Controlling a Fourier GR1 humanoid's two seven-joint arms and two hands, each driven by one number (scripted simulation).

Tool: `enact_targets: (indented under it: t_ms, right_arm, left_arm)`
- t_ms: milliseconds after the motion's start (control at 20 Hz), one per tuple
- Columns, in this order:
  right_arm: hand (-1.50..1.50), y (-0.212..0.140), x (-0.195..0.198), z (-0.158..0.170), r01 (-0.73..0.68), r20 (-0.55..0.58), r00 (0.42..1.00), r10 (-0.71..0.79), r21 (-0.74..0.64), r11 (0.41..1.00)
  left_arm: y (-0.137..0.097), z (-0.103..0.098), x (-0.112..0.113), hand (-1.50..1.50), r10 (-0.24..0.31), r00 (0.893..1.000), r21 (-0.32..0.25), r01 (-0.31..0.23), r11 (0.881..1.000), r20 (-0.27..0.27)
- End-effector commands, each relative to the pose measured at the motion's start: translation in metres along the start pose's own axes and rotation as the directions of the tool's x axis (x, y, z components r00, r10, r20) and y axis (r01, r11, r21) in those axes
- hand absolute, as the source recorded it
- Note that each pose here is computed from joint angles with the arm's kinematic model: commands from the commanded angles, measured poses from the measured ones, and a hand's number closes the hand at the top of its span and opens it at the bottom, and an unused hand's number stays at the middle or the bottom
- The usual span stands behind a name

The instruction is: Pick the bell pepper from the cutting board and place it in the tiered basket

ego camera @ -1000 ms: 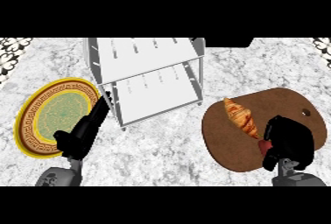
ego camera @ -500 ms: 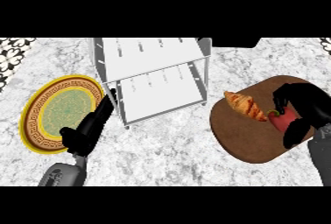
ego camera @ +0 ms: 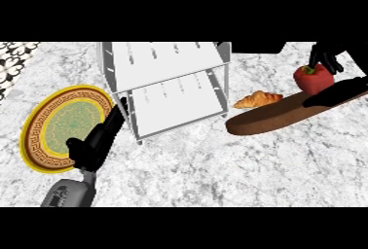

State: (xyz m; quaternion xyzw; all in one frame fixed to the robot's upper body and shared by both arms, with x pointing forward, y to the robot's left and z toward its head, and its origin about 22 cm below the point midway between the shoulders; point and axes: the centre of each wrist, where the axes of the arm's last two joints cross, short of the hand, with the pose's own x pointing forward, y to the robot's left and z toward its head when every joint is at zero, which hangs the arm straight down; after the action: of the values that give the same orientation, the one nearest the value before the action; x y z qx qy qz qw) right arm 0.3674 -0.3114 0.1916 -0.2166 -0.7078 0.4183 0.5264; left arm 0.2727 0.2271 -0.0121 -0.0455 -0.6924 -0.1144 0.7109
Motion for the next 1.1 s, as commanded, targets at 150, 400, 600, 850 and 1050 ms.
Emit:
enact_targets:
  t_ms: [150,400,600,850,1050]
  right_arm:
    - [1.50,-0.035,0.071,-0.062,0.109,0.083,0.990,-0.110,0.016,0.994]
    - [1.50,-0.017,0.133,-0.104,0.117,0.070,0.991,-0.117,0.012,0.993]
    - [1.50,-0.005,0.177,-0.132,0.144,0.052,0.988,-0.147,0.060,0.988]
    - [1.50,0.038,0.217,-0.155,0.147,0.045,0.988,-0.151,0.087,0.985]
    - [1.50,0.049,0.223,-0.166,0.113,0.049,0.991,-0.123,0.162,0.980]
  left_arm:
    - [-0.004,0.006,-0.008,0.00,0.010,1.000,0.006,-0.010,1.000,-0.016]
    - [0.002,0.004,-0.003,0.00,0.004,1.000,0.017,-0.004,1.000,-0.006]
    - [-0.006,0.001,-0.010,0.00,0.005,1.000,-0.007,-0.005,1.000,-0.008]
    - [0.006,-0.005,-0.005,0.00,0.002,1.000,-0.001,-0.002,1.000,0.004]
    - [-0.009,0.000,-0.009,0.00,-0.007,1.000,0.003,0.008,1.000,-0.020]
